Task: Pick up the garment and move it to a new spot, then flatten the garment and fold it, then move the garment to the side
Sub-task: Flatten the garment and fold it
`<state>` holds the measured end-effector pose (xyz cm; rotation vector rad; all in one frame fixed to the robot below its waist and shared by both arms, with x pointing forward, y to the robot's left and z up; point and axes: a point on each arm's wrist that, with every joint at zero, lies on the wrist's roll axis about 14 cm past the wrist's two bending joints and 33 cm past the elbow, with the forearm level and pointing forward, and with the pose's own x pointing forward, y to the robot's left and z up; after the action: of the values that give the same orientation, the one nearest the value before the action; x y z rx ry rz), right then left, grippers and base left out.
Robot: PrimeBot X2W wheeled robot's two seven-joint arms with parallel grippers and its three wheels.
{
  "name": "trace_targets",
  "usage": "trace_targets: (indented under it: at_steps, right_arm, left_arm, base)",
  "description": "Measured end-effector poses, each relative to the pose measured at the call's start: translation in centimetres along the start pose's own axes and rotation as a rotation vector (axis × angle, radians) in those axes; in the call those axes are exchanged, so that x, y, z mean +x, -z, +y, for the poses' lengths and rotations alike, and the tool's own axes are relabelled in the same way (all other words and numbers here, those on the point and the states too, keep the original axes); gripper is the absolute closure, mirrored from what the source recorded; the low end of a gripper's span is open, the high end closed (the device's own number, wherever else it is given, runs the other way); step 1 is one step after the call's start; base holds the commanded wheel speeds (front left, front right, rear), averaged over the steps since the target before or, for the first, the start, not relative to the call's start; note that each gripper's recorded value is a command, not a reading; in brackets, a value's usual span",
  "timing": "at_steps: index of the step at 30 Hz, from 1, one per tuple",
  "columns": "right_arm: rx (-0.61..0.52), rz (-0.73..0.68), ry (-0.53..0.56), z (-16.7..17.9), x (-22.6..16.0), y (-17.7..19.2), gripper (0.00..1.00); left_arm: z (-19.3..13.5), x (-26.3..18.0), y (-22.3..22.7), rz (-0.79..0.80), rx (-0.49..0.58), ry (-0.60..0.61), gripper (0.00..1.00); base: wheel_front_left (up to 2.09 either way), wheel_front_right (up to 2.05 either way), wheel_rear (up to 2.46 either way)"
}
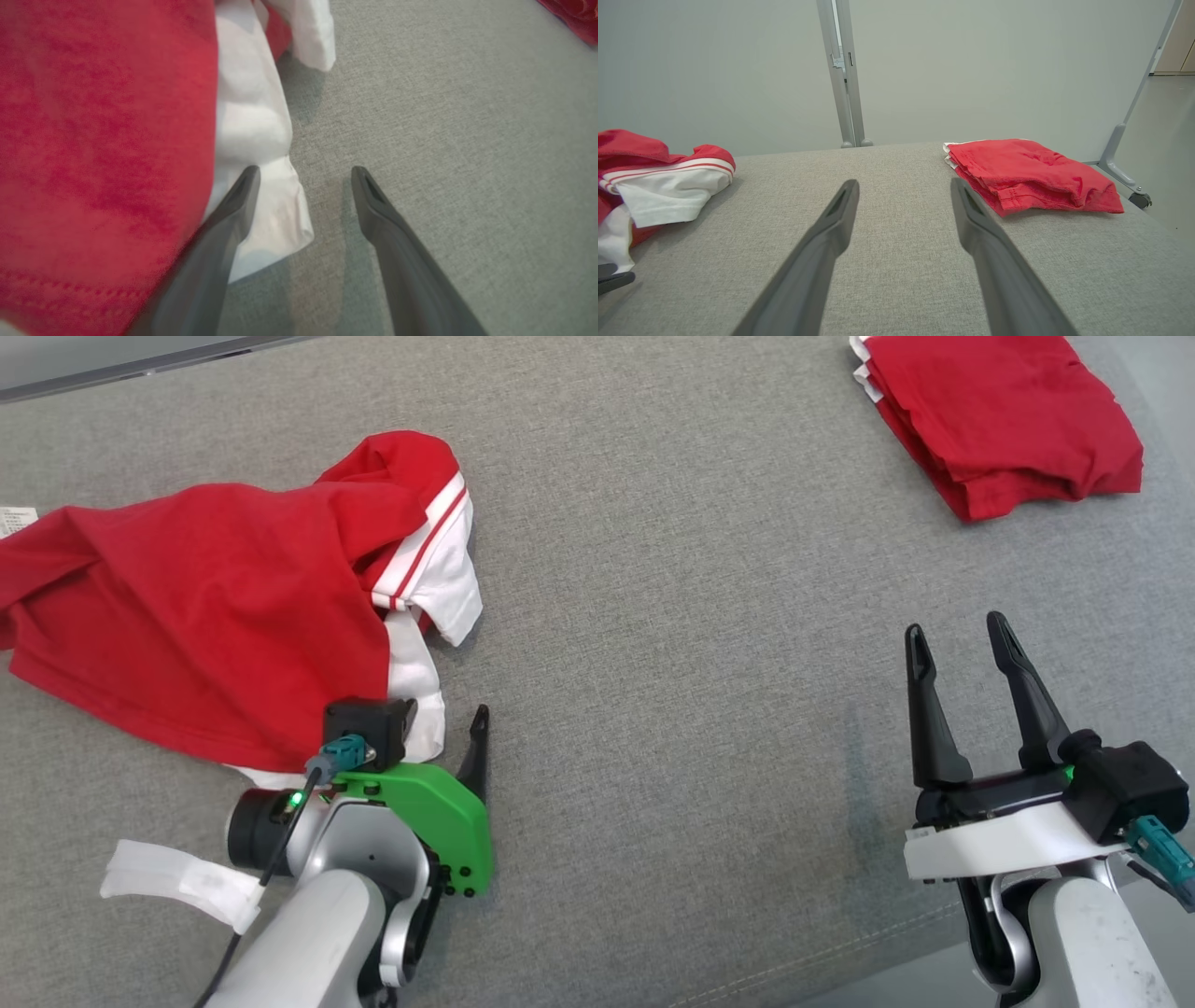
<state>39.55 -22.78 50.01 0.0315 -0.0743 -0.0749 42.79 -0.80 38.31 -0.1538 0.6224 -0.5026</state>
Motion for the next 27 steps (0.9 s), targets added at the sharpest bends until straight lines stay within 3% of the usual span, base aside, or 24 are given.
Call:
trace_targets:
  at_steps: [6,12,13,14,15,16,17,22,27]
  right_arm:
    - [0.004,0.014,0.017,-0.5,-0.6,0.3,0.00]
    - [0.009,0.007,0.011,-0.3,-0.3,0.2,0.00]
    - [0.009,0.007,0.011,-0.3,-0.3,0.2,0.00]
    - [0.008,0.006,0.013,-0.4,-0.2,0.2,0.00]
    - [0.008,0.005,0.013,-0.4,-0.2,0.2,0.00]
    - [0.008,0.004,0.011,-0.3,-0.1,0.2,0.00]
    - [0.007,0.005,0.009,-0.2,0.0,0.2,0.00]
    - [0.011,-0.006,-0.002,0.1,0.3,0.0,0.00]
    - [0.015,-0.016,-0.002,0.1,0.1,-0.4,0.00]
  left_arm:
    - [1.2,0.1,-0.7,-0.031,0.069,-0.037,0.00]
    - [2.0,-0.5,1.8,0.070,0.099,-0.048,0.00]
    - [2.1,-0.5,2.1,0.083,0.094,-0.049,0.09]
    - [2.1,-0.6,2.3,0.093,0.085,-0.050,0.36]
    - [2.3,-0.6,2.6,0.103,0.090,-0.053,0.54]
    - [2.6,-0.6,2.7,0.106,0.094,-0.059,0.64]
    - [2.8,-0.5,2.7,0.108,0.098,-0.060,1.00]
    - [1.0,0.0,0.2,0.041,0.076,0.025,1.00]
    - [-7.3,-2.7,-12.1,-0.260,0.067,0.322,1.00]
  base:
    - [0.00,0.00,0.00]
    - [0.00,0.00,0.00]
    - [0.00,0.00,0.00]
    - [0.00,0.00,0.00]
    - [0.00,0.00,0.00]
    - [0.00,0.00,0.00]
    - [0.00,0.00,0.00]
    - [0.00,0.00,0.00]
    - [0.00,0.00,0.00]
